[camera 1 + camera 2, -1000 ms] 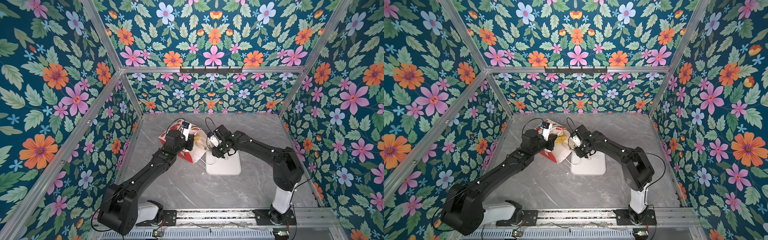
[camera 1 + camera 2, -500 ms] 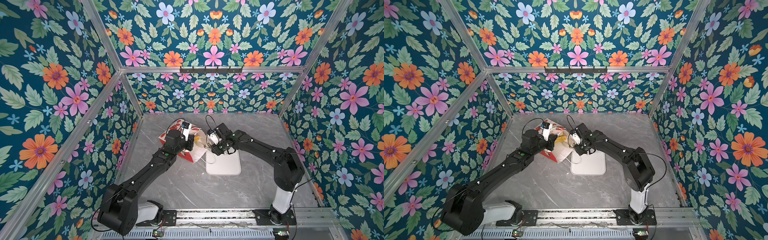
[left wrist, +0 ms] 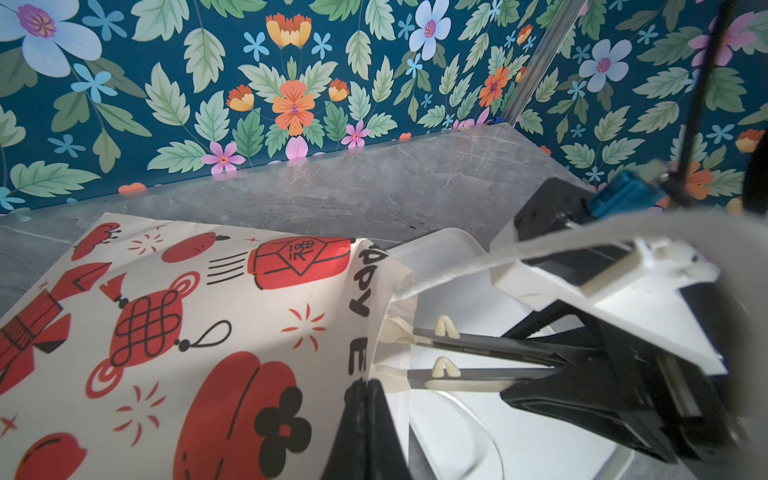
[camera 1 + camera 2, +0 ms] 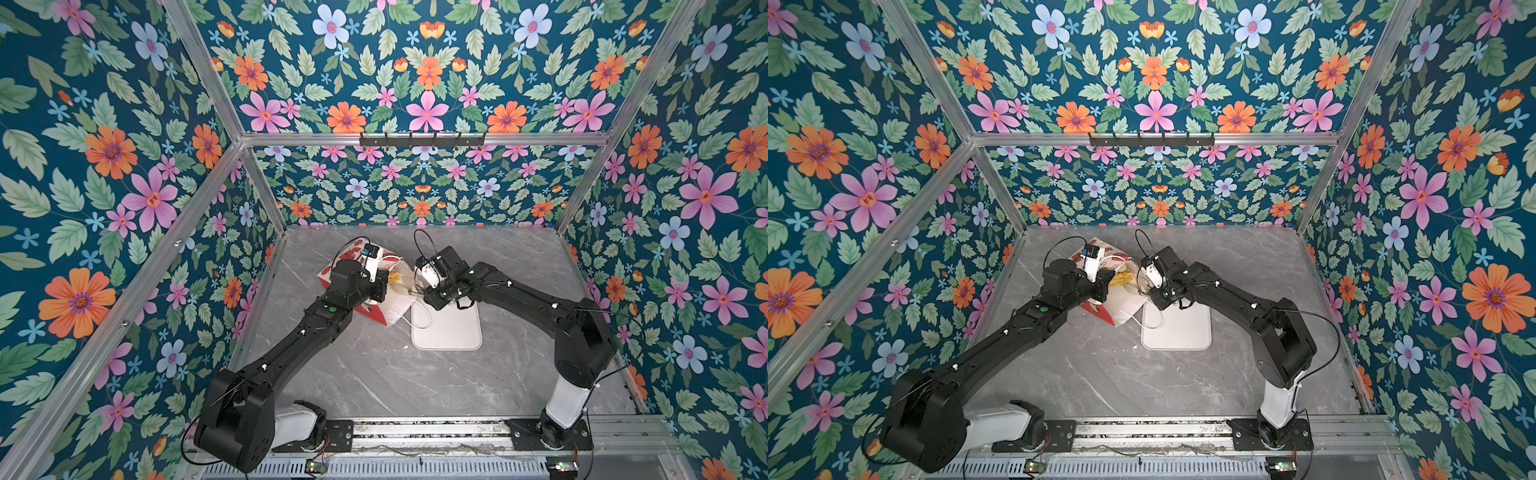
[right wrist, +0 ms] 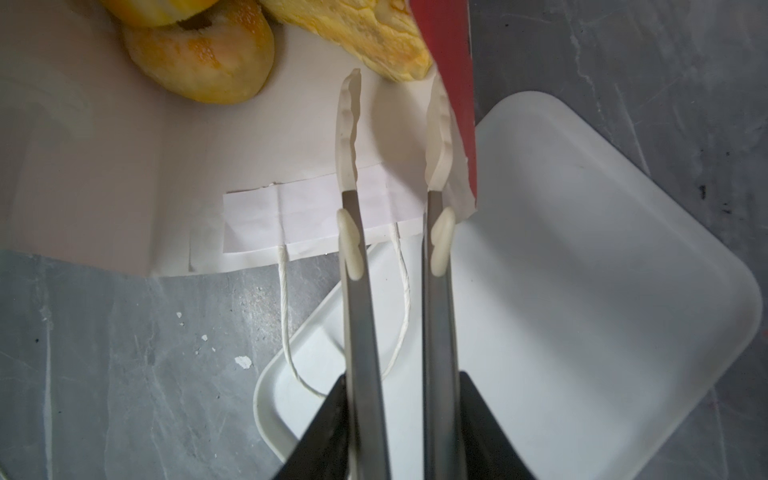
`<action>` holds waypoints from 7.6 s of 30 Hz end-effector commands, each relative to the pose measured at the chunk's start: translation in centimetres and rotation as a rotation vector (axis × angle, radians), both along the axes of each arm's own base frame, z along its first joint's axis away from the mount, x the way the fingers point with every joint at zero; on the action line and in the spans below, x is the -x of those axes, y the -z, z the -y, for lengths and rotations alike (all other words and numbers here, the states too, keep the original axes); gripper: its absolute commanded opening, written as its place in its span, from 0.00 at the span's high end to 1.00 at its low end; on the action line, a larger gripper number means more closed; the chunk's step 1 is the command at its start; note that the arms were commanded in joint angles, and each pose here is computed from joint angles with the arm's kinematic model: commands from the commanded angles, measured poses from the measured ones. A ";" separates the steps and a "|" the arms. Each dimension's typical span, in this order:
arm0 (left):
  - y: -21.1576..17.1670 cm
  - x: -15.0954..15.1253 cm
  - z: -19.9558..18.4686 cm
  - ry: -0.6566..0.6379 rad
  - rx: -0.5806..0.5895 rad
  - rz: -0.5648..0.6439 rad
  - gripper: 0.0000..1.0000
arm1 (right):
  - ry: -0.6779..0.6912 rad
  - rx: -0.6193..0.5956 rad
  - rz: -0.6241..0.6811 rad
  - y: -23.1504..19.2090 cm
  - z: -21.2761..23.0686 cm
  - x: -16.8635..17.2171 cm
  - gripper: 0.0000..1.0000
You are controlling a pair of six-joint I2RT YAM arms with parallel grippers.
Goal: Take the fake bread out of the paper bag
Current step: 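Carry the tongs with the right gripper into the tilted bag opening, then pinch a yellow bread stick with the tongs in the right gripper, then pull the bread stick out of the bag over the tray with the right gripper, then lower the bread stick onto the white tray with the right gripper's tongs, then open the tongs to release the bread stick and lift the right gripper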
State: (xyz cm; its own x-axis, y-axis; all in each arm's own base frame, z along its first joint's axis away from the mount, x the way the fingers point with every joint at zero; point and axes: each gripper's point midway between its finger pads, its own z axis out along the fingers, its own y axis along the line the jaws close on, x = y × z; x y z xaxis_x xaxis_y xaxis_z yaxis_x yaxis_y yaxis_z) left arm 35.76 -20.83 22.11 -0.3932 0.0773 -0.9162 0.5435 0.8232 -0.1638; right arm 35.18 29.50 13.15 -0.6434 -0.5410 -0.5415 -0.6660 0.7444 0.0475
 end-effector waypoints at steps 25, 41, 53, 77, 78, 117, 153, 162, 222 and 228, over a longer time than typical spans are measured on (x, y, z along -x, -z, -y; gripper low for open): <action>-1.2 0.1 0.7 0.036 0.039 0.039 1.00 | -0.036 -0.100 0.044 -0.2 -2.4 -1.5 0.72; -0.9 -1.9 -0.1 -0.071 0.043 0.022 1.00 | -0.027 -0.095 -0.015 -2.4 -0.1 1.9 0.87; -1.9 -3.3 -0.3 -0.123 0.070 0.042 1.00 | 0.026 -0.074 0.030 -5.3 2.8 4.2 0.88; -1.0 -5.1 -3.1 -0.298 0.058 0.025 1.00 | 0.176 0.020 0.228 -11.5 11.1 7.7 0.92; -1.0 -5.2 -3.2 -0.300 0.056 0.024 1.00 | 0.182 0.028 0.235 -11.7 11.4 7.8 0.92; 0.0 -5.2 -4.8 -0.330 0.048 0.003 1.00 | 0.262 0.307 0.324 -7.7 14.6 7.5 0.92; 0.2 -5.1 -5.0 -0.328 0.064 0.007 1.00 | 0.175 0.380 0.063 -0.8 11.5 15.8 0.73; 0.4 -5.2 -5.1 -0.330 0.066 0.005 1.00 | 0.162 0.342 0.034 -0.5 10.6 16.3 0.67; -0.3 -4.9 -5.0 -0.312 0.089 0.006 1.00 | 0.226 0.173 0.003 0.6 7.0 7.8 0.62; -1.7 -4.5 -5.2 -0.307 0.089 0.030 1.00 | 0.227 0.140 -0.077 1.4 6.2 8.2 0.64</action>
